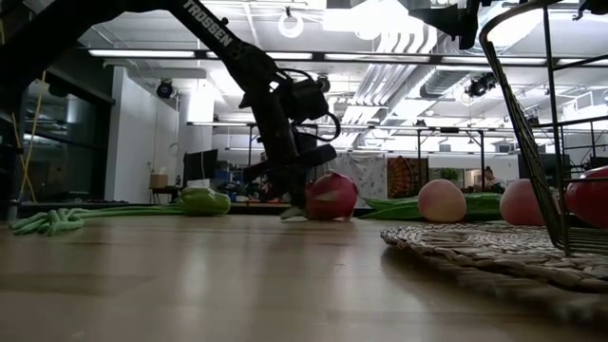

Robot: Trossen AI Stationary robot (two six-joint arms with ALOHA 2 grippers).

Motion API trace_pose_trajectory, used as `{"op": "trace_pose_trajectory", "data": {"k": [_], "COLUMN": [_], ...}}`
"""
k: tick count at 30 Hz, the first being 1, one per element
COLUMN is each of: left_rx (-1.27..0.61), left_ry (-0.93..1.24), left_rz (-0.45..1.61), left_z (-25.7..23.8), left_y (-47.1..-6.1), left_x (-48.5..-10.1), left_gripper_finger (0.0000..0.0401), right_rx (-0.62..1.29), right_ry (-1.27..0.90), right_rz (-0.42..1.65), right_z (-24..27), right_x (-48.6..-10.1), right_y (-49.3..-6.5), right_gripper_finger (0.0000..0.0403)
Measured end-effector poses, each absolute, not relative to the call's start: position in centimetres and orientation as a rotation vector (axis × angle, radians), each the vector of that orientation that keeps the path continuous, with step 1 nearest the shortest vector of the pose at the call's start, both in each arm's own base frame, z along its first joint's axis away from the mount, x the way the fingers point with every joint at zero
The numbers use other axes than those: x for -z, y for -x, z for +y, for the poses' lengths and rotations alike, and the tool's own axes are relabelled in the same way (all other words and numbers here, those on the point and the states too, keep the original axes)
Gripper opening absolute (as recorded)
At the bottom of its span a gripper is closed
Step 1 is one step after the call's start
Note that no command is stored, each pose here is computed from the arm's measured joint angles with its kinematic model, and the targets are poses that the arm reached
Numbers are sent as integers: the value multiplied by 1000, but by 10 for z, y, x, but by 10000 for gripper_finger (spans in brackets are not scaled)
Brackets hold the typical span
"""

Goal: Build produce basket
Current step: Put the dragon fruit into the wire basket

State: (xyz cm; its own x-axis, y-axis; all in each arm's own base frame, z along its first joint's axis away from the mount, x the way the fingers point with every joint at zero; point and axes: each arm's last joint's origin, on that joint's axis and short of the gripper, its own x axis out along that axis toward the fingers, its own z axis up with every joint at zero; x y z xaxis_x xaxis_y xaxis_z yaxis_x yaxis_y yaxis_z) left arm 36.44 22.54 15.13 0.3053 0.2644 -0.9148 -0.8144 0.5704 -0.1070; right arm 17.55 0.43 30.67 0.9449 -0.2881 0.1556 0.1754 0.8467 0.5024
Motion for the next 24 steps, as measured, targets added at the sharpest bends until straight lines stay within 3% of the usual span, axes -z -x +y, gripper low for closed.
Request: {"op": "trace_pose_trajectory", "data": {"k": [5, 13, 19, 24], "left_rx": [-737, -675, -588, -488], "left_ry": [564, 330, 204, 207], "left_rz": [1021, 769, 527, 300], "left_z": [221, 200, 143, 84], "left_y": [-358, -325, -271, -227], "left_x": [-177, -281, -340, -351], "left_gripper_finger": [6, 3, 1, 1], "right_rx": [247, 248, 229, 183], "right_ry": [-505, -503, -502, -500], "right_rz": [-227, -222, -217, -207], "right_z": [4, 4, 5, 6], "right_x": [-306, -306, -306, -306], "right_y": [-176, -176, -176, -176], "right_gripper_finger": [385, 385, 385, 385]}}
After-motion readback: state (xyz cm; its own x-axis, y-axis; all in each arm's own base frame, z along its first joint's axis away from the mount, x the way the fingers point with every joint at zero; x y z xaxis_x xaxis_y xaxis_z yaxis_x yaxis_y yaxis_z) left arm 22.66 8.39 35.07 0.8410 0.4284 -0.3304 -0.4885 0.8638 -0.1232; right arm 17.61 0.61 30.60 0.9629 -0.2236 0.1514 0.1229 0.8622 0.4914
